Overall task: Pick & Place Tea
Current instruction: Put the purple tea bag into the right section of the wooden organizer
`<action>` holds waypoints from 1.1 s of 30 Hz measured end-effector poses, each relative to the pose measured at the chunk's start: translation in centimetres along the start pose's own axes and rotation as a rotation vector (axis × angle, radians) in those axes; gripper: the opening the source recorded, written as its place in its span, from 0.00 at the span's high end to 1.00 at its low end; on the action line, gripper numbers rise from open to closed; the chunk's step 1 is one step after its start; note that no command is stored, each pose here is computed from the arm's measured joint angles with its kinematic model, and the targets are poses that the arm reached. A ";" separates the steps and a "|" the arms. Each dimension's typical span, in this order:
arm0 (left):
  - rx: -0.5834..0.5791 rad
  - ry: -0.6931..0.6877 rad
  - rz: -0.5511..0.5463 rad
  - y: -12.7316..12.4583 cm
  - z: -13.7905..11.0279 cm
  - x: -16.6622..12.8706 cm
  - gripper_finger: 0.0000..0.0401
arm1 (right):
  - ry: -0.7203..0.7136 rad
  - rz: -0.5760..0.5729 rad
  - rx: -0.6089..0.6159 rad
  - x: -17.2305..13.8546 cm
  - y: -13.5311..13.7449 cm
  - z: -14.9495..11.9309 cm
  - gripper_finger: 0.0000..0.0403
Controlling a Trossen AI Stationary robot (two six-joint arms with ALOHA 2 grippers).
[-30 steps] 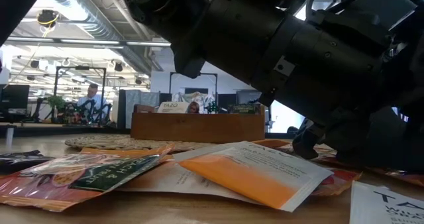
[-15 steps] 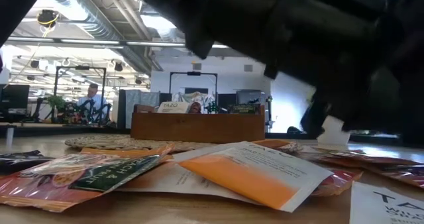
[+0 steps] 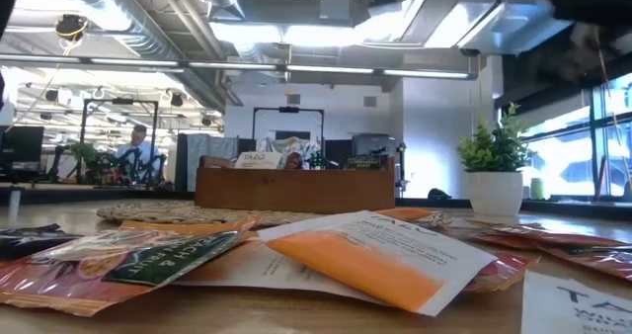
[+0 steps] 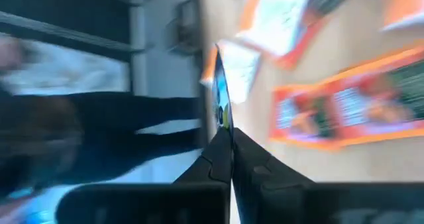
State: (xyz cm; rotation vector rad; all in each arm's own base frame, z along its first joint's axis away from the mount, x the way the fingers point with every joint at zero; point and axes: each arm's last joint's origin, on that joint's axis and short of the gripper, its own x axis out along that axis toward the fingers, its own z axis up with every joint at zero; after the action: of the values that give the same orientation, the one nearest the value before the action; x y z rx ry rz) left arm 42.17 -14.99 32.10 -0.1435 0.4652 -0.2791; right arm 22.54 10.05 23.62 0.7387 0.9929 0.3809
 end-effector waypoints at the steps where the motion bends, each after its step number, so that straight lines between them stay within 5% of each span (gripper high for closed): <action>1: 0.001 -0.015 0.004 -0.3 0.8 -1.4 0.68 | -0.007 -0.063 -0.021 -0.7 0.5 0.8 0.99; 9: 0.031 -0.043 0.037 -1.7 4.2 -11.7 0.68 | -0.073 -0.486 -0.062 -6.6 2.1 7.9 0.99; 17: 0.002 -0.040 0.037 -1.9 4.9 -19.1 0.68 | 0.077 -0.654 -0.042 -6.1 -1.5 14.7 0.99; 26: 0.056 0.086 0.072 -1.5 3.7 -21.7 0.68 | 0.204 -0.686 -0.016 -3.7 -5.4 21.1 0.99; 33: 0.069 0.182 0.125 -1.1 2.8 -21.4 0.68 | 0.346 -0.715 0.018 -3.0 -7.7 23.1 0.99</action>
State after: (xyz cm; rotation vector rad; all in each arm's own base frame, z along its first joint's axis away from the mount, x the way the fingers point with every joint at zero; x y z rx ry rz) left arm 24.82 -9.47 43.81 -0.0212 0.6416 -0.1861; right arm 40.63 -6.10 27.74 0.2953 1.5106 -0.1338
